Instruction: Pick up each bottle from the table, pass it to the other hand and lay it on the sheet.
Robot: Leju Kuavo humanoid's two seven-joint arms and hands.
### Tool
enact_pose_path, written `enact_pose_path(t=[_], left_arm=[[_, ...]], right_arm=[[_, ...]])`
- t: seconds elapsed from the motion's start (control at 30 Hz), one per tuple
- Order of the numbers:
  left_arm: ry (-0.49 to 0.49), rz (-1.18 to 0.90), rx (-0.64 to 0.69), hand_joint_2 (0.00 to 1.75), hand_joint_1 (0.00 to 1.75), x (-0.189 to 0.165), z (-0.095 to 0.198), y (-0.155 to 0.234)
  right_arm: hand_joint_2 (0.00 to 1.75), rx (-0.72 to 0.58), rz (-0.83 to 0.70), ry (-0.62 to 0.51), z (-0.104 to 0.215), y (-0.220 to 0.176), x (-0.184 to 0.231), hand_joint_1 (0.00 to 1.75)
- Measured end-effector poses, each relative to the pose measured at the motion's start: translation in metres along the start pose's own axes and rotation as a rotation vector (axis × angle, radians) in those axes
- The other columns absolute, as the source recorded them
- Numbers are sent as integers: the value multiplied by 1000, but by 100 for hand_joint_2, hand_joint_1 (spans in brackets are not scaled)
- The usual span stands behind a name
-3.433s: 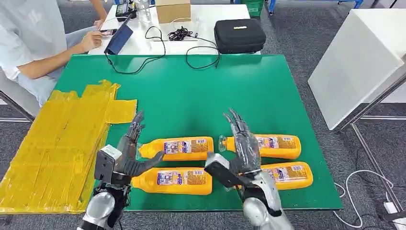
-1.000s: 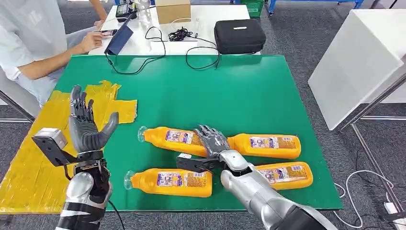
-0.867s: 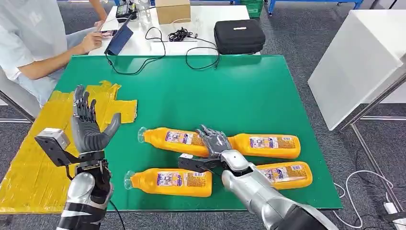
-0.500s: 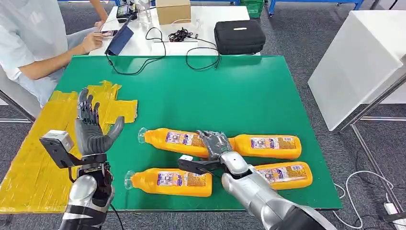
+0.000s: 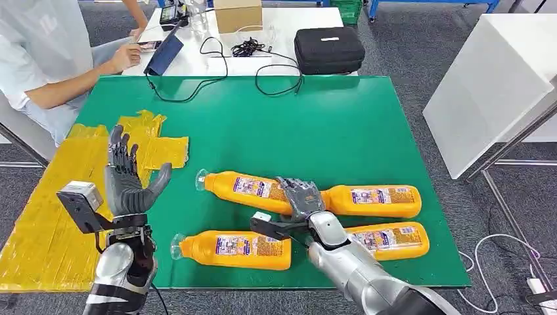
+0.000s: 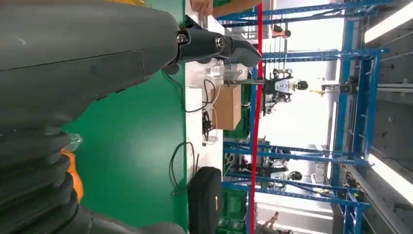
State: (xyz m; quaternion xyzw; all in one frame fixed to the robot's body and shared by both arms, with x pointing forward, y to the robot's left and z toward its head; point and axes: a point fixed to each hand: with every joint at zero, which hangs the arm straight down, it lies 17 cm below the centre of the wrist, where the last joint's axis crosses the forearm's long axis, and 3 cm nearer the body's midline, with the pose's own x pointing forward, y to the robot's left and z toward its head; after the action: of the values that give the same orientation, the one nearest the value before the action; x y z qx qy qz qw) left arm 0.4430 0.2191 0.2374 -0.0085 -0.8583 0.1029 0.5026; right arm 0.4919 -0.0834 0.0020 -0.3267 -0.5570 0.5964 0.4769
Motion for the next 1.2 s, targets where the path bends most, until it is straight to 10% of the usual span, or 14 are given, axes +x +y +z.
enact_pose_path(t=[0.33, 0.73, 1.2], left_arm=[[16, -6, -2, 175, 0, -5, 7, 0], [51, -35, -42, 175, 0, -12, 24, -7], [54, -31, -54, 175, 0, -12, 26, -12]], right_arm=[[175, -248, 11, 16, 7, -39, -13, 175], [175, -840, -298, -101, 61, -204, -10, 175], [175, -959, -333, 2, 89, -230, -40, 175]])
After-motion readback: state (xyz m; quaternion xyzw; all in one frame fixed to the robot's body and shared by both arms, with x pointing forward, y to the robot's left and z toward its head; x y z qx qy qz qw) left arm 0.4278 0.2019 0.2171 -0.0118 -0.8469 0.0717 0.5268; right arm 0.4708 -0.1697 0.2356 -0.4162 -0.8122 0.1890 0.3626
